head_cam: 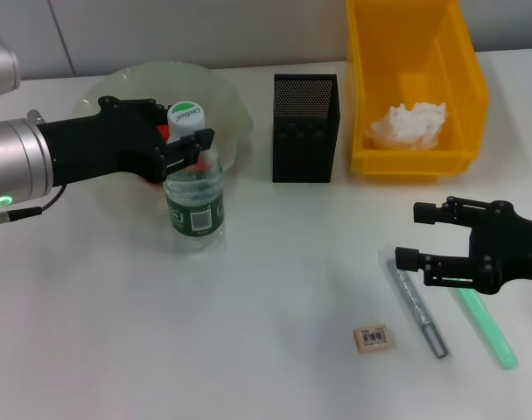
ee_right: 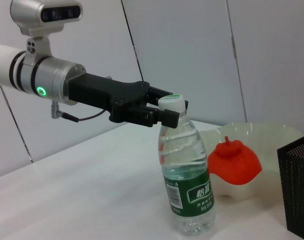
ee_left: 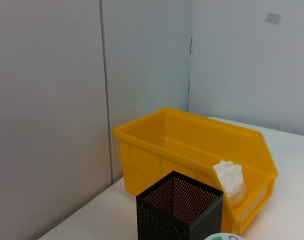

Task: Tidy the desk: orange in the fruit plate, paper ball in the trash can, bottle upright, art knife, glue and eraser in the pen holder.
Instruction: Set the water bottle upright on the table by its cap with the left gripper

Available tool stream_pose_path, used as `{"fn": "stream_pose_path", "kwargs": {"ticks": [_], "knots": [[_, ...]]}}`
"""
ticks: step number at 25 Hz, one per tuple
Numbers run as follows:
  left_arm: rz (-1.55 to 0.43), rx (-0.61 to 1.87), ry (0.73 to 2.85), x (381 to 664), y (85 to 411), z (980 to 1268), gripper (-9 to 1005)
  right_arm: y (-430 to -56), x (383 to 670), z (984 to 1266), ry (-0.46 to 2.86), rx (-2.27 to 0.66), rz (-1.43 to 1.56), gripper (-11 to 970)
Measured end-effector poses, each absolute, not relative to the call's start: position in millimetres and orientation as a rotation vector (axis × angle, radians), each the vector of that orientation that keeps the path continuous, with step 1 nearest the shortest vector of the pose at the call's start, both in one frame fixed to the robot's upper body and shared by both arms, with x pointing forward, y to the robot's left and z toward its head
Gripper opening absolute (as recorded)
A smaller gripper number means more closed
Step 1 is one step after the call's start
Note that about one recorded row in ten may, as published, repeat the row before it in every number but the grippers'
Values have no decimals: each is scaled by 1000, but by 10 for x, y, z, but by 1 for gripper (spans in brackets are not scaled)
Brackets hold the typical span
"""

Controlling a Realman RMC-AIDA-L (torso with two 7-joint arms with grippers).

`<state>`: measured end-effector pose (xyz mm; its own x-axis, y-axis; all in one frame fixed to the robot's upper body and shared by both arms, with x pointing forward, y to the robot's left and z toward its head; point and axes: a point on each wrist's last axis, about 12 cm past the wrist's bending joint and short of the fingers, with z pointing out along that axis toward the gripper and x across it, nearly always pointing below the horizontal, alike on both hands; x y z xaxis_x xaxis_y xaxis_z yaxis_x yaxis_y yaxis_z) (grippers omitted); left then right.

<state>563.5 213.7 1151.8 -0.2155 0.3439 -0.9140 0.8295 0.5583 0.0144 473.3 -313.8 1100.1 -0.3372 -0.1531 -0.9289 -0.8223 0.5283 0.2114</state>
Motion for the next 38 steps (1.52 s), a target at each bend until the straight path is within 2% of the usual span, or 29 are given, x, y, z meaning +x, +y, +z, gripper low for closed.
{"fn": "stream_pose_path", "kwargs": {"ticks": [34, 36, 38], "knots": [[-647, 980, 1777, 5653, 2147, 11530, 494, -3127, 4771, 11016, 1799, -817, 865, 784], [-646, 981, 1773, 5651, 2145, 11540, 708, -3127, 4772, 11017, 1799, -817, 865, 784], [-650, 987, 1767, 5643, 2141, 11556, 746, -3127, 4772, 11017, 1799, -817, 865, 784]]}}
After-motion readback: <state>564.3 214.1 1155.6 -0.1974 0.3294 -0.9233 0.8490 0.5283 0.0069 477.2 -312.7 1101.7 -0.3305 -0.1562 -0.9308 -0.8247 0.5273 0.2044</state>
